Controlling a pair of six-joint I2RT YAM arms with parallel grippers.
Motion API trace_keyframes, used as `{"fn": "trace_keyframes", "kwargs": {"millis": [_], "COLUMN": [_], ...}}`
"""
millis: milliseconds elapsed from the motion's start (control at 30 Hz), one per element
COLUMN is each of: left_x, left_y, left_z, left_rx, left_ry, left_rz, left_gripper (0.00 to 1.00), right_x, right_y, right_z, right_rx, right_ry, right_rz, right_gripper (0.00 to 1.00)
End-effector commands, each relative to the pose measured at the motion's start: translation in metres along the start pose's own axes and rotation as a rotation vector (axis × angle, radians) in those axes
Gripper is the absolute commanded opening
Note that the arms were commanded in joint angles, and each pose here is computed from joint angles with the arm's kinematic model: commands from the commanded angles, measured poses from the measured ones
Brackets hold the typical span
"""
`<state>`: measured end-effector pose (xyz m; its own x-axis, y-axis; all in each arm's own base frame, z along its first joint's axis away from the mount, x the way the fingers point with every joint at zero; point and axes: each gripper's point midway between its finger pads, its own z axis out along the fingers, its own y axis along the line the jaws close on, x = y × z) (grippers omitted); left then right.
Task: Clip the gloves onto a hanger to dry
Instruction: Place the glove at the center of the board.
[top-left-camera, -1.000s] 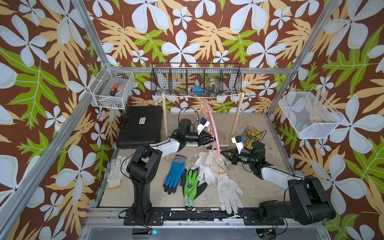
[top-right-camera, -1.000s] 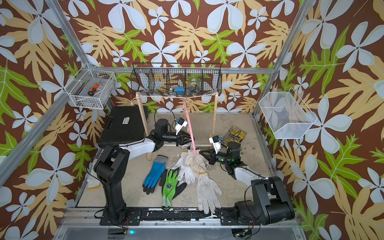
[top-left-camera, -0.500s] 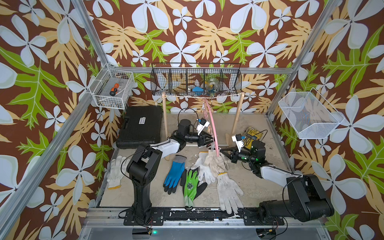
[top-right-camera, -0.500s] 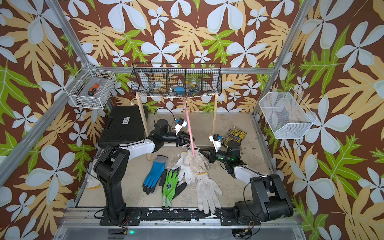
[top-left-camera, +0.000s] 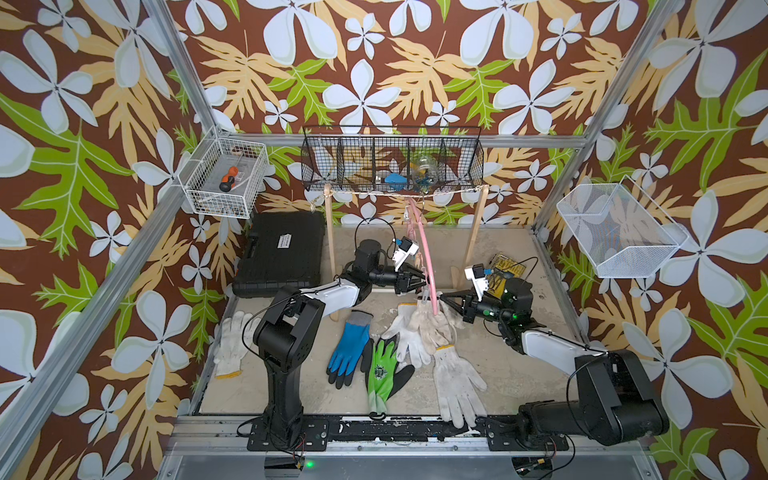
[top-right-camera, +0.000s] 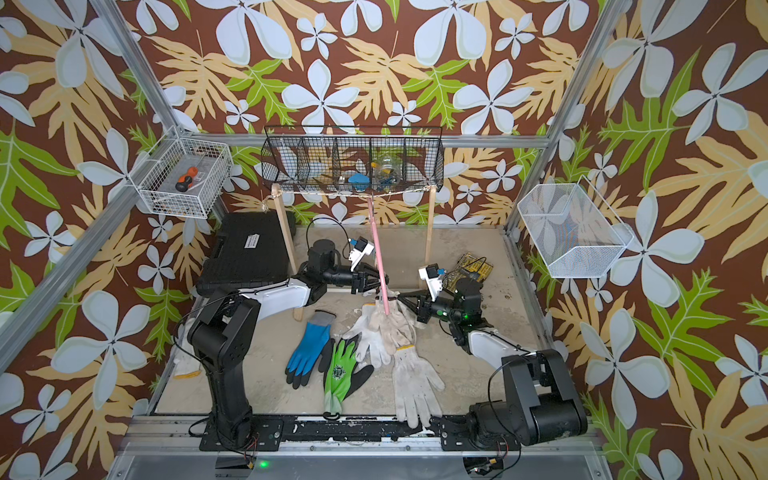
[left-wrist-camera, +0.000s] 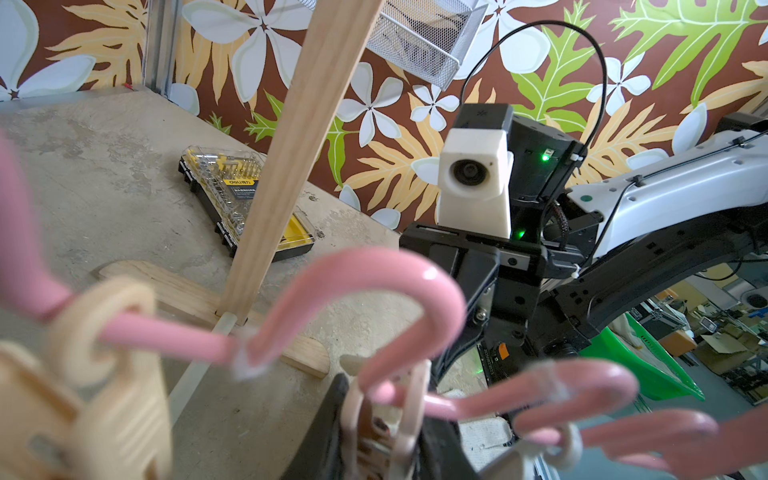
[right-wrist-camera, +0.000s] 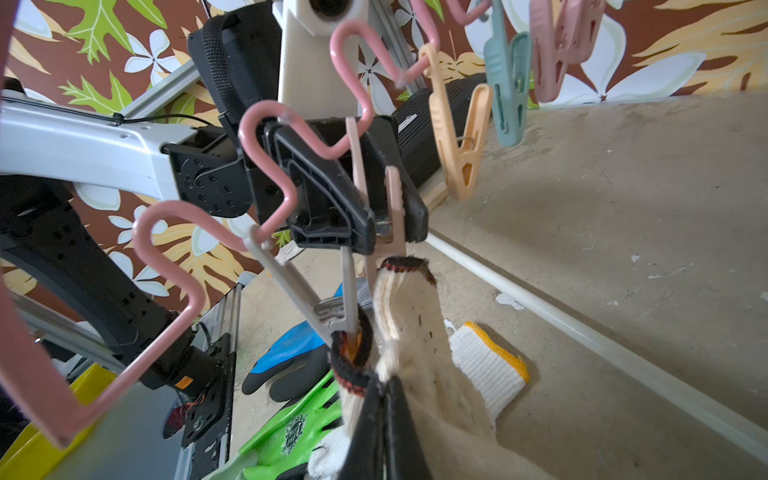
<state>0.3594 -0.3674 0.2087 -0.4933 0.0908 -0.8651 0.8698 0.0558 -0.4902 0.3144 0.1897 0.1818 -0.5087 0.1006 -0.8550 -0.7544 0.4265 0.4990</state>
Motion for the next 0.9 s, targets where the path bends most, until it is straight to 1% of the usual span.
{"fn": "trace_keyframes", "kwargs": {"millis": [0, 333, 600, 867], "left_x": [-0.004, -0.004, -0.003, 0.003], "left_y": [-0.006, -0.009, -0.005, 0.001], "left_z": [-0.001, -0.002, -0.002, -0.003], "left_rx": [0.026, 0.038, 0.018, -0.005], "left_ry": [-0.004, -0.003, -0.007, -0.003], "left_rz": [0.032, 0.033, 0.034, 0.032], "left_gripper": [0.00, 0.00, 0.00, 0.01], "right_x": [-0.007, -0.014, -0.015, -0.023], "right_y": [-0.001, -0.003, -0.002, 0.001], "right_z": [-0.001, -0.005, -0.005, -0.005], "right_rx": [0.014, 0.031, 0.023, 0.009], "right_ry": [-0.020, -0.047, -0.053, -0.088], "right_rz": [-0.034, -0.031, -0.023, -0.012], "right_gripper": [0.00, 0.00, 0.00, 0.00]}}
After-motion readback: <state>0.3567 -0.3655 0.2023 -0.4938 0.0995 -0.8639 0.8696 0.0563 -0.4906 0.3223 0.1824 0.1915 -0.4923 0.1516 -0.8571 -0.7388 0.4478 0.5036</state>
